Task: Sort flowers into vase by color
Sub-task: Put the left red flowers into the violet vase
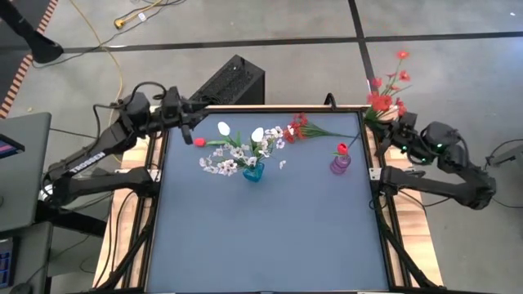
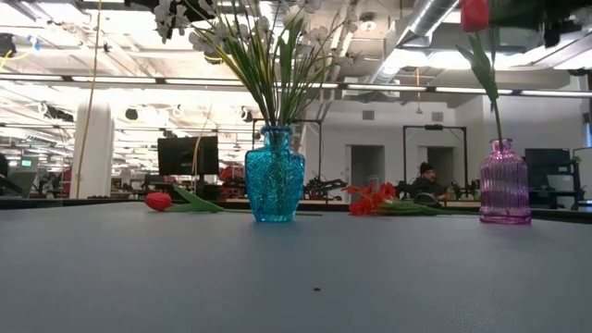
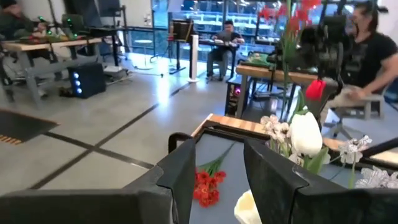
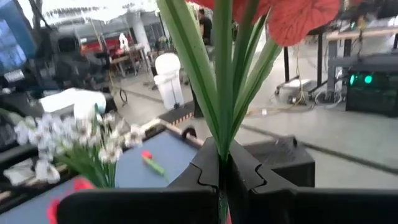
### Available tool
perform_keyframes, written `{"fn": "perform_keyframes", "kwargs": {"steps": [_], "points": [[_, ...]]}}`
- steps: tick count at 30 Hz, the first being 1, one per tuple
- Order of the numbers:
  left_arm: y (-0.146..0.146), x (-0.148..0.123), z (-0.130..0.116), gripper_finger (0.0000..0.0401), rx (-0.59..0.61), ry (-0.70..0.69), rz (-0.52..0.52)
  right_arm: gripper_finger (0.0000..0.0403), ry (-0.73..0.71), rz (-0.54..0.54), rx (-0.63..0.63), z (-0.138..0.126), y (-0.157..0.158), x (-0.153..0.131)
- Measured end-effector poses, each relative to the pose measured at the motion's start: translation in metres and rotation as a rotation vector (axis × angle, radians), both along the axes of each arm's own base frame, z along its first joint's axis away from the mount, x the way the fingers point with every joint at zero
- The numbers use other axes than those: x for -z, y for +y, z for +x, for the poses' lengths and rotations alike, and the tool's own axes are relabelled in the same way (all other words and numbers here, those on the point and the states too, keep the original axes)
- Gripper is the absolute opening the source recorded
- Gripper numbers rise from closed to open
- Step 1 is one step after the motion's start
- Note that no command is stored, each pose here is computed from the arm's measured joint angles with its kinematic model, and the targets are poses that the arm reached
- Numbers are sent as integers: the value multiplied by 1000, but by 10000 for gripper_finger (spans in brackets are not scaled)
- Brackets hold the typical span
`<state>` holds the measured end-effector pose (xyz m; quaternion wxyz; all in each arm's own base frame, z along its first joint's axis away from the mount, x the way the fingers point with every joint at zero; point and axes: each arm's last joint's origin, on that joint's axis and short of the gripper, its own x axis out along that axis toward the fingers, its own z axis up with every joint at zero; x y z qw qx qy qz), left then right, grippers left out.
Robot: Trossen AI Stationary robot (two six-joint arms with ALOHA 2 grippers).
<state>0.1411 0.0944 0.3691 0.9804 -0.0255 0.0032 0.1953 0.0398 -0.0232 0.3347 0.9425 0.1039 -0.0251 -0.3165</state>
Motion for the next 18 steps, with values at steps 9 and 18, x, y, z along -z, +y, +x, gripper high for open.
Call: {"fn": "perform_keyframes", "kwargs": {"steps": [9,18], "points": [[-6,-3,-9,125,-17,-36,-18,30,22,36,-27,0,1,19],[-6,-2,-9,125,-14,-44,-57,30,82,43,-17,1,0,30]]}}
